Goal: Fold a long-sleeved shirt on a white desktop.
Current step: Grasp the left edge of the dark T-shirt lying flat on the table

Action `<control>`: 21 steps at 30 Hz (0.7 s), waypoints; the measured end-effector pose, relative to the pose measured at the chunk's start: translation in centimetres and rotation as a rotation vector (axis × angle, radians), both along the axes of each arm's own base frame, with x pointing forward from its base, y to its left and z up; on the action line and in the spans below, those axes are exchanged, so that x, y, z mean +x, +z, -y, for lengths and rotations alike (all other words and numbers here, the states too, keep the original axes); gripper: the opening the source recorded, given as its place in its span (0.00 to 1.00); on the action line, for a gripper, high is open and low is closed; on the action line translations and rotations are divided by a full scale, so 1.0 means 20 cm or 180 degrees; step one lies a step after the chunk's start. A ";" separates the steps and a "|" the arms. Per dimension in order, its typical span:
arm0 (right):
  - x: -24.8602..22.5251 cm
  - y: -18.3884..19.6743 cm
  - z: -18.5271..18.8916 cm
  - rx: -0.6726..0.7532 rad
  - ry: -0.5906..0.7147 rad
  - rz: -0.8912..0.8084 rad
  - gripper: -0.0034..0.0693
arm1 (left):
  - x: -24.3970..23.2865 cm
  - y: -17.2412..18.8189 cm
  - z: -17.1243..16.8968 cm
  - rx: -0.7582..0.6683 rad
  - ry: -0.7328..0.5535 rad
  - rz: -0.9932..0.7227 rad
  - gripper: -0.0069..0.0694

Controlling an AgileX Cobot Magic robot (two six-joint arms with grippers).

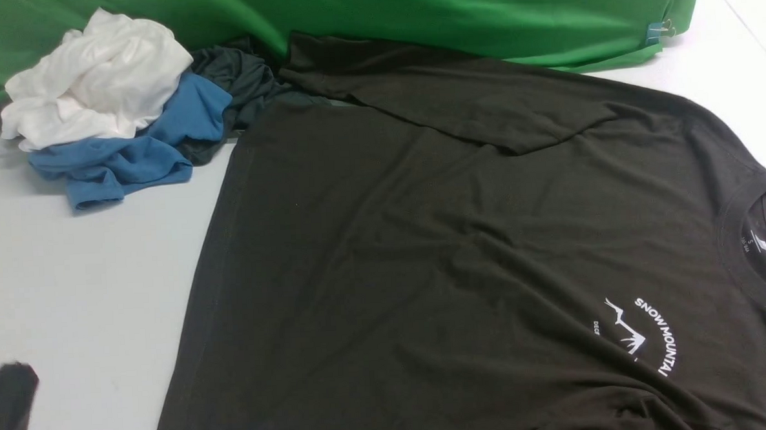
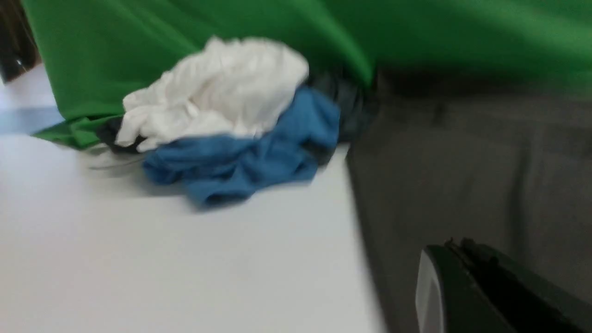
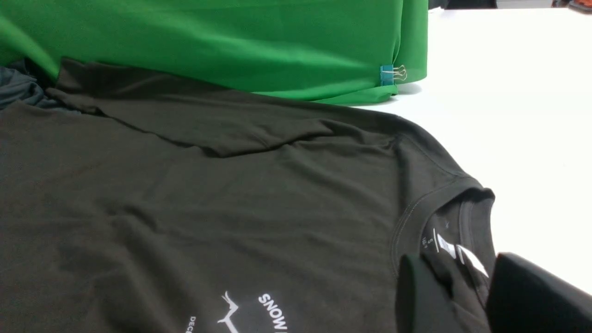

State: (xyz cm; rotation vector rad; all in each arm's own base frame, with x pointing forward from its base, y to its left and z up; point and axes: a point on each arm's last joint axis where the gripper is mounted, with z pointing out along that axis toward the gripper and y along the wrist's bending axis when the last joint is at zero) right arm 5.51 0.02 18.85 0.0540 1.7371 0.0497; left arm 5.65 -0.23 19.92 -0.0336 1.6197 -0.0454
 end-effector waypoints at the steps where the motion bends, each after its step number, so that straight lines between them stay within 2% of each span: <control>1: 0.00 0.00 0.00 0.0000 0.0000 0.0000 0.38 | 0.00 0.02 0.00 -0.0399 0.0031 0.0122 0.12; 3: 0.00 0.00 0.00 0.0000 0.0000 0.0000 0.38 | 0.00 0.05 -0.02 -0.1088 0.0121 0.0386 0.12; 6: 0.00 0.00 0.00 0.0000 0.0000 0.0000 0.38 | -0.01 0.09 -0.05 -0.1540 0.0280 0.0726 0.12; 10: 0.00 0.00 0.00 0.0000 0.0000 0.0000 0.38 | -0.01 0.11 -0.06 -0.1817 0.0270 0.0795 0.12; 12: 0.00 0.00 0.00 0.0000 0.0000 0.0000 0.38 | -0.01 0.12 -0.02 -0.1780 0.0065 0.0585 0.12; 13: 0.00 0.00 0.00 0.0000 0.0000 0.0000 0.38 | -0.03 0.18 0.01 -0.1665 -0.0204 0.0420 0.12; 16: 0.00 0.00 0.00 0.0000 0.0000 0.0000 0.38 | -0.05 0.28 0.05 -0.1439 -0.0459 0.0374 0.12; 18: 0.00 0.00 0.00 0.0000 0.0000 0.0000 0.38 | -0.06 0.40 0.08 -0.0980 -0.0738 0.0270 0.12; 21: 0.00 0.00 0.00 0.0000 0.0000 0.0000 0.38 | -0.03 0.50 0.14 -0.0478 -0.1140 -0.0226 0.12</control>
